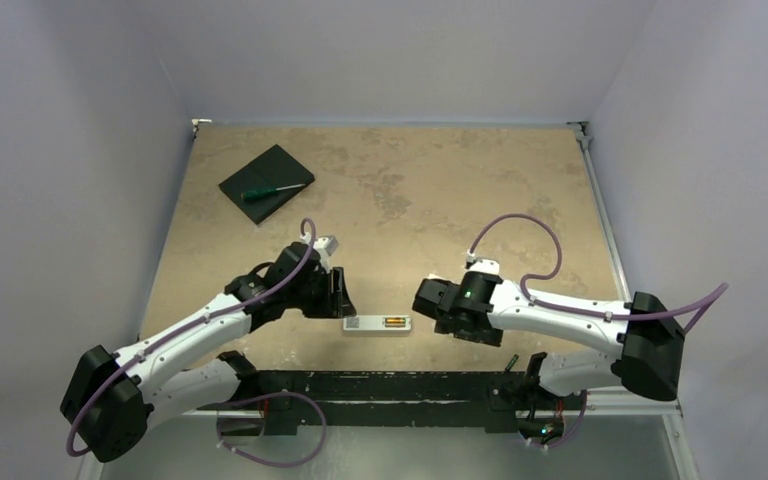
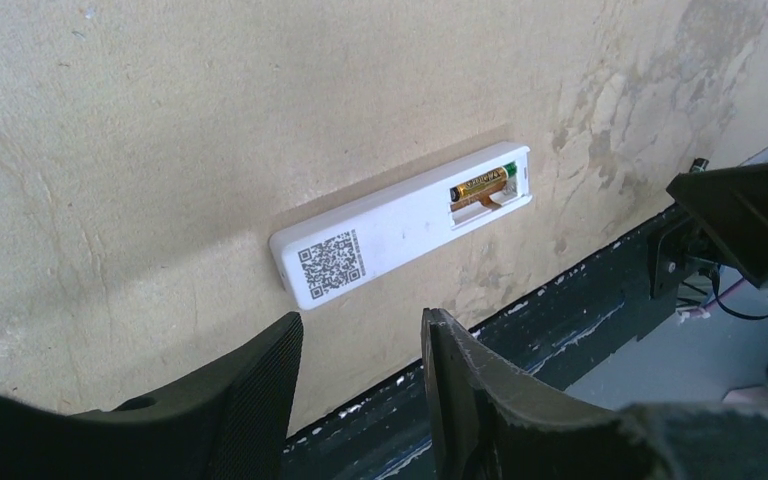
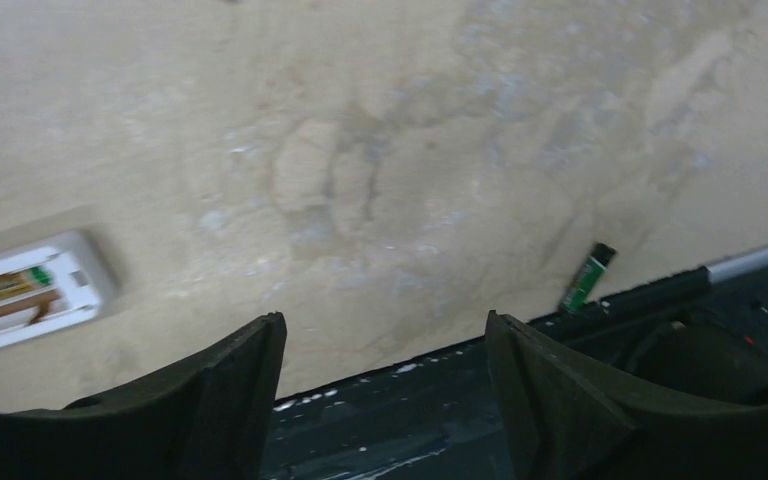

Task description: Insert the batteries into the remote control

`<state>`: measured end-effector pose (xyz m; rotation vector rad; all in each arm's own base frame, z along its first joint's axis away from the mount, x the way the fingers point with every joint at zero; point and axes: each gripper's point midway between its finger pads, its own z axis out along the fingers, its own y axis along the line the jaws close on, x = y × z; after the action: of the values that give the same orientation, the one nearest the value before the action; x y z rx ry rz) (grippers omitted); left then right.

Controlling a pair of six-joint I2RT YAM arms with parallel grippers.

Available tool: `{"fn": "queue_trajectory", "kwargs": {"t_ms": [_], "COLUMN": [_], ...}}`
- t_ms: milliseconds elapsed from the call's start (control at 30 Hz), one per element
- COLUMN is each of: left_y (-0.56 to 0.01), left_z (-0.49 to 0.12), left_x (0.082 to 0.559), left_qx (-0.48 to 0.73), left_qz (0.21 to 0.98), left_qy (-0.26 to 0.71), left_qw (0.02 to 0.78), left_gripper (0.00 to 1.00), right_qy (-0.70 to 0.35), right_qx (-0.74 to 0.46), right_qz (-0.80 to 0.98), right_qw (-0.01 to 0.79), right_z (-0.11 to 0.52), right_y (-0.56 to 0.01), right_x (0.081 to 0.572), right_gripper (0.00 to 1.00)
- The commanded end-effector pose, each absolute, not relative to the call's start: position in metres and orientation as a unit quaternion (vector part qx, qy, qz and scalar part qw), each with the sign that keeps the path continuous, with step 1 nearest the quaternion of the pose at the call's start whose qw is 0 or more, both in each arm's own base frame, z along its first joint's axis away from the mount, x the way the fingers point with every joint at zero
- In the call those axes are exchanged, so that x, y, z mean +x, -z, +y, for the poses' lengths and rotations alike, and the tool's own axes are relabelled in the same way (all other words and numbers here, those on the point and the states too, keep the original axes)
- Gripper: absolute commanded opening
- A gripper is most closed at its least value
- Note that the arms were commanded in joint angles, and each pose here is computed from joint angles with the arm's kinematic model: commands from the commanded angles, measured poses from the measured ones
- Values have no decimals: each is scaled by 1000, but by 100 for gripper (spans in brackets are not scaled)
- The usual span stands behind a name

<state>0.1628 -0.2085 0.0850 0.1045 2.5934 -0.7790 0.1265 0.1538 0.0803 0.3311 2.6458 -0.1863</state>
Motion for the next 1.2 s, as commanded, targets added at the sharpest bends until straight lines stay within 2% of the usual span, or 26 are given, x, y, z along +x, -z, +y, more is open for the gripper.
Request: {"fn": "queue_trajectory", "kwargs": {"t_ms": [0,100,433,600,800,1167], "left_y": [-102,-104,-109,-112,-114,-118], "left_z": [-217,-221,-234,-237,-241,-245], "left_x": [161,159,148,143,137,130], "left_qx": [66,75,104,112,121,132], "left_qz": [922,918,903,897,890,883], "left_qy": [309,321,364,380,397,413], "left_qw": [222,220,203,197,187,180], "left_gripper": [47,48,48,49,49,49], "right_qy": [156,147,75,46,108,122], "right_qx": [201,224,302,302,310,289], "right_qz": [938,936,925,926,925,936], "right_qw": [236,227,218,223,190,160], "right_z": [104,98,93,99,86,87], "right_y": [-78,-74,-78,-80,-70,-65], "right_x": [111,102,91,94,77,67], "right_gripper": [87,99,99,99,99,99]}}
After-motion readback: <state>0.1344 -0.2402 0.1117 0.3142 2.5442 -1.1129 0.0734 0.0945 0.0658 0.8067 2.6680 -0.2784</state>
